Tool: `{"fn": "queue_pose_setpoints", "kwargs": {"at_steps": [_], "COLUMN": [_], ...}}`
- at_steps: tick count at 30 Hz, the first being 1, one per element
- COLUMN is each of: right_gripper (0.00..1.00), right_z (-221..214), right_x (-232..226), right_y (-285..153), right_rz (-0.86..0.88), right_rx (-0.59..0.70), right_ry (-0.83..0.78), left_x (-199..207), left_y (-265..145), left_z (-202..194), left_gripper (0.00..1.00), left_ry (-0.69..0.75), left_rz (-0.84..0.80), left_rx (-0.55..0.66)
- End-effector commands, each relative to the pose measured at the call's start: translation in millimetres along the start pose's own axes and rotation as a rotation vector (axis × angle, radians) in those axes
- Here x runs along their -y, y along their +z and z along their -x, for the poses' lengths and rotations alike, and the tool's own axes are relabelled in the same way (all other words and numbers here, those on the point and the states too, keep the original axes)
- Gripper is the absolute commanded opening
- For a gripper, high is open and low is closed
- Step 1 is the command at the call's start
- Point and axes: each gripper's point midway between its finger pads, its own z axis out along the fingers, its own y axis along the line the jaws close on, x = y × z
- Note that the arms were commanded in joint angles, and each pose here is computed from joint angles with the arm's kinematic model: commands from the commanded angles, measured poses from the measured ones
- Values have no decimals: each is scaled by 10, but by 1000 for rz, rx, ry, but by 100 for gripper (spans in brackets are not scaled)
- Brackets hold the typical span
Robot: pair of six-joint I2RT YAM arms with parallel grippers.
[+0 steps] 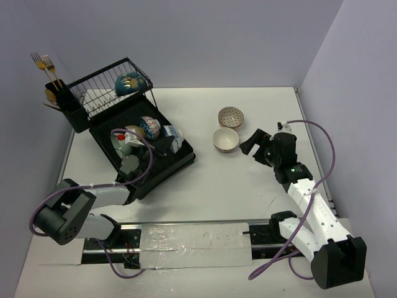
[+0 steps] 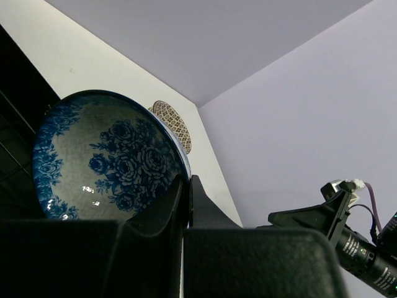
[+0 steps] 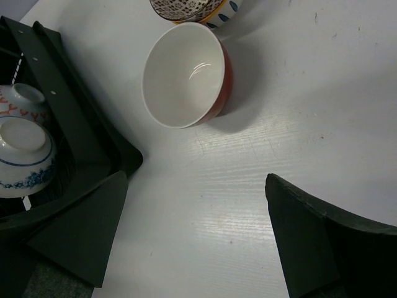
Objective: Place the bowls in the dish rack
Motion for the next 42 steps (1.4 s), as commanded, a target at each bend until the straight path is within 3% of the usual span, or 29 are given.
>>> {"fn": "queue_pose_setpoints", "kwargs": {"at_steps": [1, 17, 42], "right_gripper": [99, 99, 98], "right_z": [81, 54, 47], "right_x": [-75, -71, -121], "right_y": [-18, -27, -15], "right_rz": [45, 53, 74], "right_rx": [41, 40, 35], "right_ry": [-19, -23, -32], "left_x": [418, 308, 611], "left_y": [19, 53, 53], "left_z": [348, 312, 535], "left_gripper": [0, 0, 0], "left_ry": [-86, -144, -119], "left_rz": [-162, -185, -299], "left_rx": [141, 188, 290]}}
